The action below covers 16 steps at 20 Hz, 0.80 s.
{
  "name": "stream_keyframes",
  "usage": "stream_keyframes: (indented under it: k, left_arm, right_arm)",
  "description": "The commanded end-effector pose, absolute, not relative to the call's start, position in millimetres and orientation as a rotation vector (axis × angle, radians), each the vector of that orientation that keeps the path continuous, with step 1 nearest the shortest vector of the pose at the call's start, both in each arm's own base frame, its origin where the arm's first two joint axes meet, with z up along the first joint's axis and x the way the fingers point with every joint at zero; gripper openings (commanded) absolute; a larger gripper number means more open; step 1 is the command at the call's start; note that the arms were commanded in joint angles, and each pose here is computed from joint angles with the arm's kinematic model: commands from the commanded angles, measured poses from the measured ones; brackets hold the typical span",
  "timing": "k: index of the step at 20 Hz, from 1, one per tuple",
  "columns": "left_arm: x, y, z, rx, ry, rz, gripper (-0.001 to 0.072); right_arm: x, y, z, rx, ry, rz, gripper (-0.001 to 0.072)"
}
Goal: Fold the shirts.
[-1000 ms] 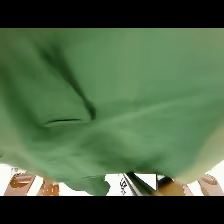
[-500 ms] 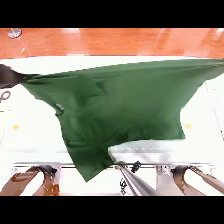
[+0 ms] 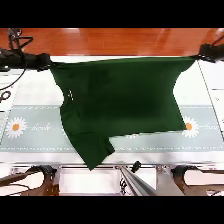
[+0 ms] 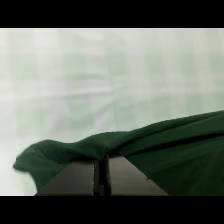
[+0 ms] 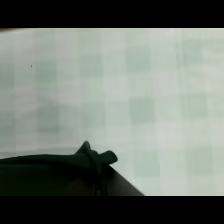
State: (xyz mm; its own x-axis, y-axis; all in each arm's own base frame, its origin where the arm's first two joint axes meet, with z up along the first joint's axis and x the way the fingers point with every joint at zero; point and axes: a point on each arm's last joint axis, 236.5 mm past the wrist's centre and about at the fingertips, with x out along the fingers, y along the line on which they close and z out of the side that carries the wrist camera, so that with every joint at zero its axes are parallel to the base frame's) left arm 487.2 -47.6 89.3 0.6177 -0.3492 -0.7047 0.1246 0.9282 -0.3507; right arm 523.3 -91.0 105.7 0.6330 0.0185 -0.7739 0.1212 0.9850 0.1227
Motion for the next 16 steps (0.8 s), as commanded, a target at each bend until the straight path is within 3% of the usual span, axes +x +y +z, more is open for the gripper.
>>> stream_keyframes:
  k: [1, 11, 16]
  left_arm:
    - [532, -52, 67, -0.308, 0.776, -0.237, 0.0025]
    - [595, -66, 38, -0.240, 0.571, -0.150, 0.0025]
    - [587, -79, -3, -0.241, 0.682, -0.181, 0.0025]
  right_arm:
    - [584, -70, 97, 0.144, 0.706, -0.038, 0.0020]
    - [632, -82, 43, 0.182, 0.618, -0.087, 0.0021]
    - [631, -82, 30, 0.184, 0.646, -0.086, 0.0021]
